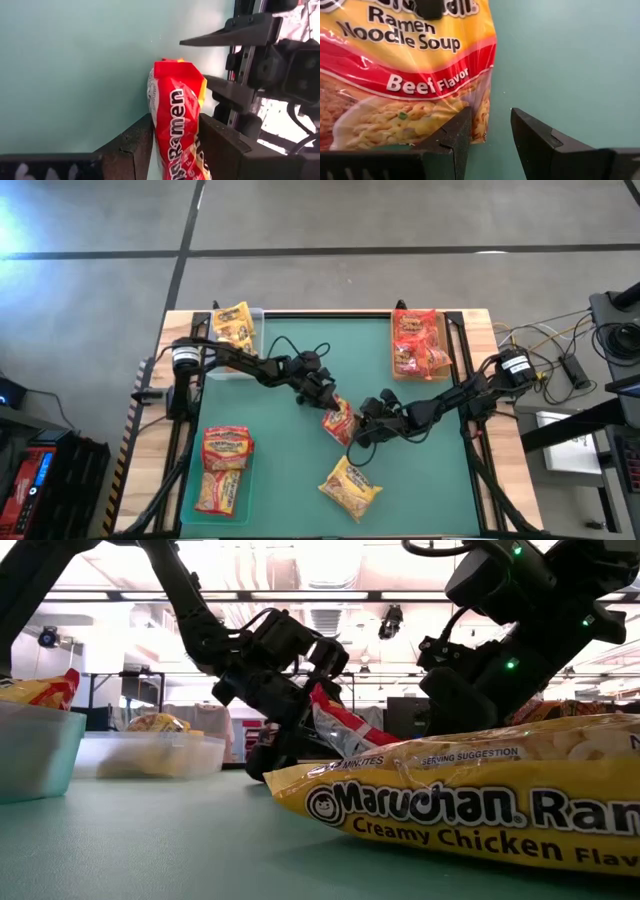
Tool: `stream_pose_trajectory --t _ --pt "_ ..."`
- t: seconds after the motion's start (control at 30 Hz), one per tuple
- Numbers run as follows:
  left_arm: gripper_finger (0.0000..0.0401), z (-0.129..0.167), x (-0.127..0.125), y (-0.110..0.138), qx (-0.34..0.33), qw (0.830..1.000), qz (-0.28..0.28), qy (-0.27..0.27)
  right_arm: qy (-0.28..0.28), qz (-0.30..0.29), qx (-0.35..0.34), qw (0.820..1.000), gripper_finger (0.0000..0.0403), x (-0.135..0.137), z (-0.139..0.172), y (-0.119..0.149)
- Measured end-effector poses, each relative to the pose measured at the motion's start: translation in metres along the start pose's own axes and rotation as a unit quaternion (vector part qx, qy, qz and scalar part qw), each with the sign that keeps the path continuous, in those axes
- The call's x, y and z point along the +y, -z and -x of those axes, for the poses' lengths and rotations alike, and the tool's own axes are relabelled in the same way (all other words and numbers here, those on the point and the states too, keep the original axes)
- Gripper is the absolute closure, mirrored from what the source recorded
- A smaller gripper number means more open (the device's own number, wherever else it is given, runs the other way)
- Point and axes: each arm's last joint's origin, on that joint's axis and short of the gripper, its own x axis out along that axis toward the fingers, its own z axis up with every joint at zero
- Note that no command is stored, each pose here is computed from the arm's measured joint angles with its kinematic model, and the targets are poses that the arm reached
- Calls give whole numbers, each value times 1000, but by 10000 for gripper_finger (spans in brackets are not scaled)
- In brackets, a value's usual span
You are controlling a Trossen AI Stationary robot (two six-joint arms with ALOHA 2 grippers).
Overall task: Sort Maruchan noodles
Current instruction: Put the red noodle pack into the green bin
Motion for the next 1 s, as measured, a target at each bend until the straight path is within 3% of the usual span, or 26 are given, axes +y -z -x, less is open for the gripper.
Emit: stream_pose_trajectory --t 0.7,1.0 --pt "266 -4 -7 0 -1 1000 -6 -8 17 41 -21 999 271 1 1 -1" --pt "310 -4 -8 0 15 1000 -20 4 17 66 -21 997 271 -3 19 -8"
